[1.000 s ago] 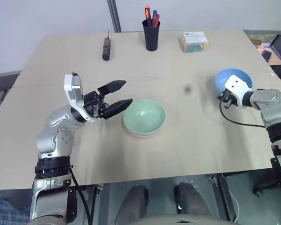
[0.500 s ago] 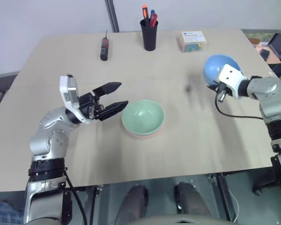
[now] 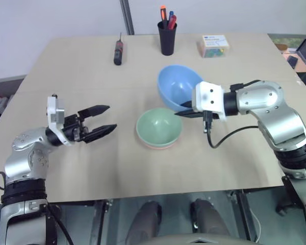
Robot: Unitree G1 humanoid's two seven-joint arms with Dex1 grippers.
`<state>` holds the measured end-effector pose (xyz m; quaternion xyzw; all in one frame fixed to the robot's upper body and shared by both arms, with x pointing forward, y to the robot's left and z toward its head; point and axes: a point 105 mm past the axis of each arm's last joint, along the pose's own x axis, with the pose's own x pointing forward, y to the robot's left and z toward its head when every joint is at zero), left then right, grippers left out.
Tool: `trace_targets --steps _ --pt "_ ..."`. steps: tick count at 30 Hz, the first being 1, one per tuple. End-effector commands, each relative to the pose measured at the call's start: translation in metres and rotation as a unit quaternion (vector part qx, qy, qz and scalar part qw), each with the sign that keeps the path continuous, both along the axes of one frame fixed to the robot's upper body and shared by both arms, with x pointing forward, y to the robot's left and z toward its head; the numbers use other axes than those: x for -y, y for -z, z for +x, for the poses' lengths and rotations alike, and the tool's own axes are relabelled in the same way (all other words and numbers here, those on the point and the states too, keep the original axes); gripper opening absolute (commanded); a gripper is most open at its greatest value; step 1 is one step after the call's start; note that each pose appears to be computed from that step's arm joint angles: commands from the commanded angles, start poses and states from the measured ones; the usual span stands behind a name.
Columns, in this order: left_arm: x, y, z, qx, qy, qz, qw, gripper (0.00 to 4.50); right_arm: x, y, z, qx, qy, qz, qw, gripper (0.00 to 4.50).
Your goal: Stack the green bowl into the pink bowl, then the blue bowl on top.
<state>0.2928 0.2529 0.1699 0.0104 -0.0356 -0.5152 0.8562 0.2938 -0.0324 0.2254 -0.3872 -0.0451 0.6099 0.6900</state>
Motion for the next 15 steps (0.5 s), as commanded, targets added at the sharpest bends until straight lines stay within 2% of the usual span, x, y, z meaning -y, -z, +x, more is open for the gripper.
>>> trace_targets --steps 1,4,5,6,9,12,15 --pt "-0.011 -0.012 -0.001 0.035 0.001 -0.003 0.999 4.50 -0.019 -0.015 -0.018 0.023 -0.041 0.009 0.999 0.10" --pt "-0.016 -0.009 0.001 0.036 -0.002 -0.001 0.999 4.50 -0.028 -0.010 -0.023 0.016 -0.052 0.005 0.999 0.10" --pt "-0.016 -0.009 0.002 0.036 -0.001 -0.002 0.999 4.50 -0.030 -0.008 -0.025 0.015 -0.053 0.003 0.998 0.62" --pt "-0.017 -0.009 0.002 0.037 0.001 -0.003 0.999 4.50 -0.030 -0.006 -0.026 0.013 -0.055 0.000 0.998 0.87" --pt "-0.018 -0.007 0.003 0.040 0.003 0.001 0.999 4.50 -0.033 -0.003 -0.028 0.009 -0.056 -0.003 0.998 2.03" --pt "-0.019 -0.007 0.005 0.043 0.002 0.003 0.999 4.50 -0.032 -0.001 -0.028 0.009 -0.051 -0.006 0.999 3.37" --pt "-0.019 -0.010 0.007 0.047 0.005 0.001 0.999 4.50 -0.027 -0.004 -0.024 0.006 -0.033 0.000 0.999 4.41"
